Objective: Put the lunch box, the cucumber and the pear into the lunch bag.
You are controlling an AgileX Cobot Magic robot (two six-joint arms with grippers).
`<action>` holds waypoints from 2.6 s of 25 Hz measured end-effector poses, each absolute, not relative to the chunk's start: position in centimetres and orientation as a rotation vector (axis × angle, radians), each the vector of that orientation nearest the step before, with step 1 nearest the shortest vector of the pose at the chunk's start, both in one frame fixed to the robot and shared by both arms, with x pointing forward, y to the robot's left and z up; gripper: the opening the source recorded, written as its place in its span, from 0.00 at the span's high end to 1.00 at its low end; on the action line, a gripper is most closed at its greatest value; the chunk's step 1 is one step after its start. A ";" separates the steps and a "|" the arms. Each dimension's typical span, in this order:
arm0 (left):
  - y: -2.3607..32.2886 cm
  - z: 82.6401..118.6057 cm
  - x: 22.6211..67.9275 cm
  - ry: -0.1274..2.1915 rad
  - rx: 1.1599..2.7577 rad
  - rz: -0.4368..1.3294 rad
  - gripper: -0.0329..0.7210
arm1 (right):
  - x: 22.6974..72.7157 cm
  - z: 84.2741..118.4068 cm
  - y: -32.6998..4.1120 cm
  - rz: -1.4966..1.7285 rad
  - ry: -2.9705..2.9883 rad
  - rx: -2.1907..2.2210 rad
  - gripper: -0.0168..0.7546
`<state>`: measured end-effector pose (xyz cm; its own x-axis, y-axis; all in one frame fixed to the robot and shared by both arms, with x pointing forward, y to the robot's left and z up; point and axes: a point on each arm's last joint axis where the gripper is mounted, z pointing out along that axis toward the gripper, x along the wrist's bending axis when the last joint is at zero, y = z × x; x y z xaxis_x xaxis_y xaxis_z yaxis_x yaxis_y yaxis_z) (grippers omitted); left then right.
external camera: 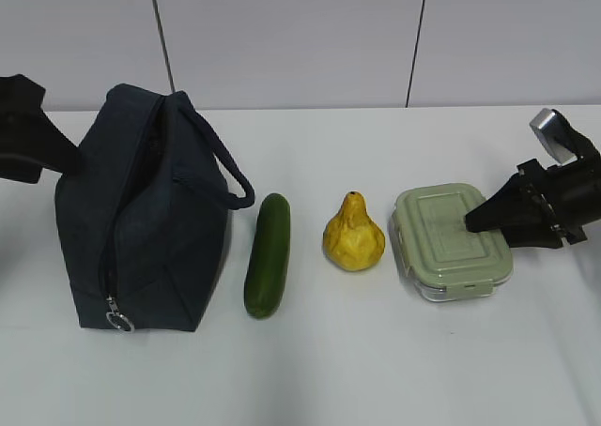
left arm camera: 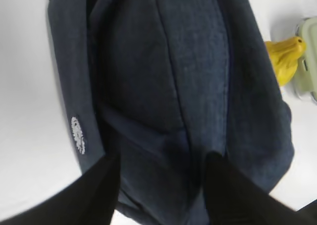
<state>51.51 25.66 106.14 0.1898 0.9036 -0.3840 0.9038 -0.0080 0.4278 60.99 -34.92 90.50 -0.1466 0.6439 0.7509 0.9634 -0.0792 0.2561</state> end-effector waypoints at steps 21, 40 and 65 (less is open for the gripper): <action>23.2 104.3 52.7 1.630 2.004 -0.049 0.73 | 61.0 90.5 -34.9 -1.096 -1.806 -1.732 0.47; 23.1 105.6 52.5 1.599 2.016 -0.058 0.92 | 61.0 90.5 -34.9 -1.096 -1.806 -1.732 0.47; 22.5 109.2 50.5 1.504 1.975 0.152 0.95 | 61.0 90.5 -34.9 -1.103 -1.799 -1.735 0.47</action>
<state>50.54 22.50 109.22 0.3372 0.8985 -0.2809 0.8241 -0.1376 0.5495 61.04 -34.91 90.54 -0.1445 0.6409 0.7539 0.9625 -0.0856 0.2573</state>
